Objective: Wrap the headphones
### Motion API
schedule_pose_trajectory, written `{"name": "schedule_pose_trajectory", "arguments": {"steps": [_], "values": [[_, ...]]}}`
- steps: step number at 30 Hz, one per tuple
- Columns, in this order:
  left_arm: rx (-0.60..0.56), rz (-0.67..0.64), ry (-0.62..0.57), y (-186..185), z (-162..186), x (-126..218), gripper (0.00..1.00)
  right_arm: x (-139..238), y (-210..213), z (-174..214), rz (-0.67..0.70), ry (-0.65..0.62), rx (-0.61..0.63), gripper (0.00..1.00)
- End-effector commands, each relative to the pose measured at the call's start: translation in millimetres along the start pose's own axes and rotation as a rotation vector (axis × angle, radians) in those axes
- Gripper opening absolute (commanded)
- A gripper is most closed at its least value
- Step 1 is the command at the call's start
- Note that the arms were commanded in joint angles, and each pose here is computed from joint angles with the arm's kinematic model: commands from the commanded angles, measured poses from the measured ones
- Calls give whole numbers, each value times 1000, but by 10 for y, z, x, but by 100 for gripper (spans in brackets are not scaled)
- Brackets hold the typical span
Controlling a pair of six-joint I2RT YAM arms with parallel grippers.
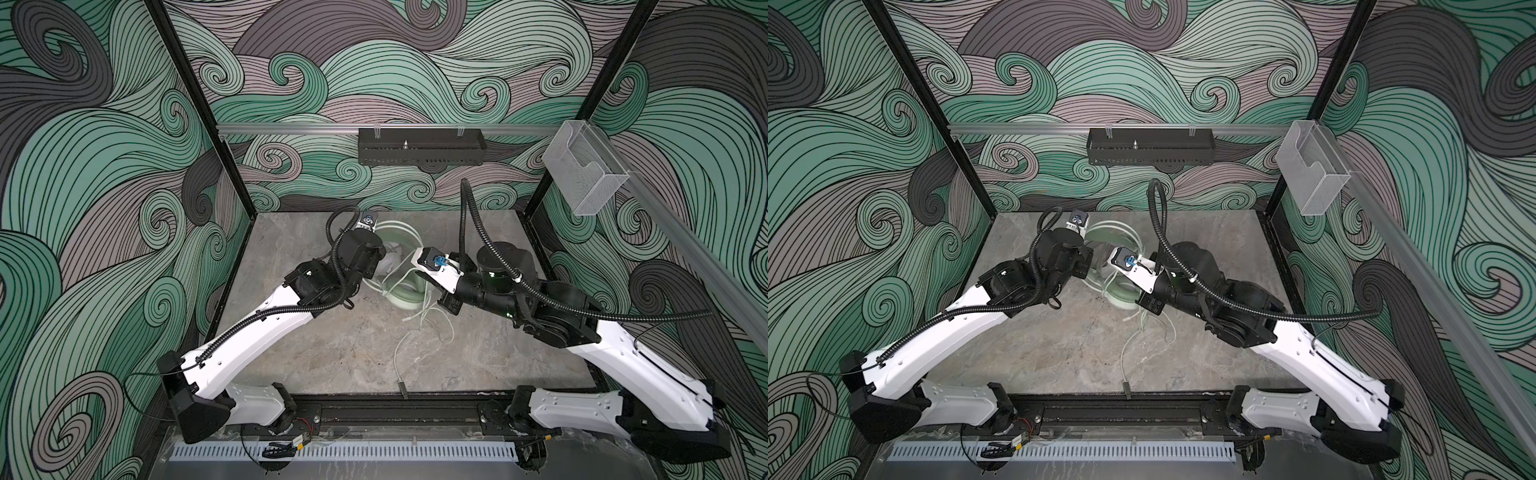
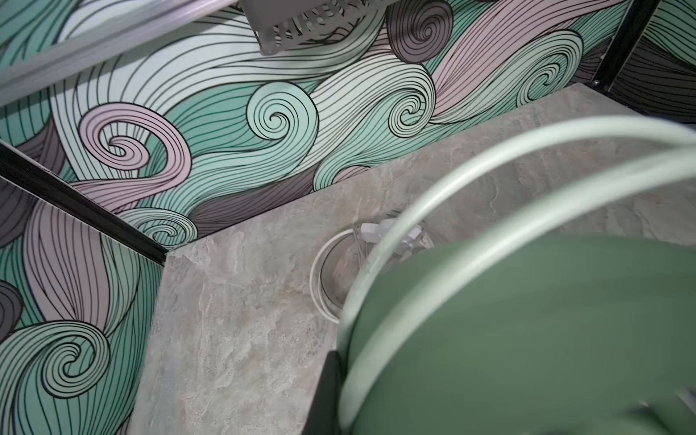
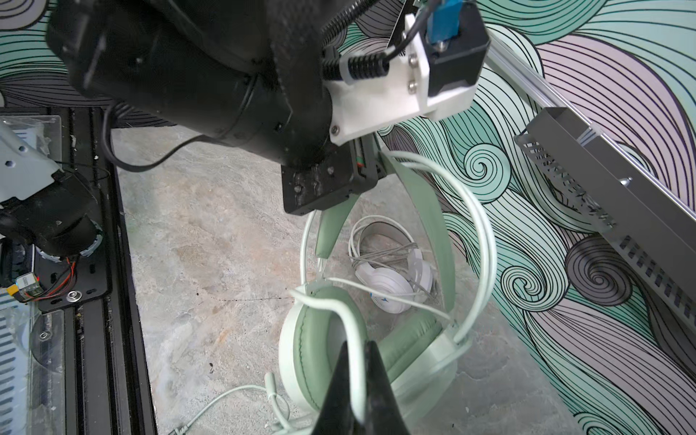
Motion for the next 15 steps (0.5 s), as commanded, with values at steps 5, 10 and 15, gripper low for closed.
{"name": "schedule_pose_trajectory", "arguments": {"steps": [5,10,15], "values": [[84,55,13,-117,34,113,0,69,74,-456,-58,-176,2,0],[64,30,7,-60,31,132,0,90,-3,-453,-3,-162,-15,0],[54,-36,-10,77,16,182,0,226,-88,-406,55,-150,8,0]]}}
Point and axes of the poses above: each gripper's point midway between its finger pads, its own x axis back along the fingers, its own y axis along the line the jaws close on, z = x × y, the point moved 3 cm from there along x, back along the fingers, and after that the axes turned 15 degrees about x, right-handed, at the moved point
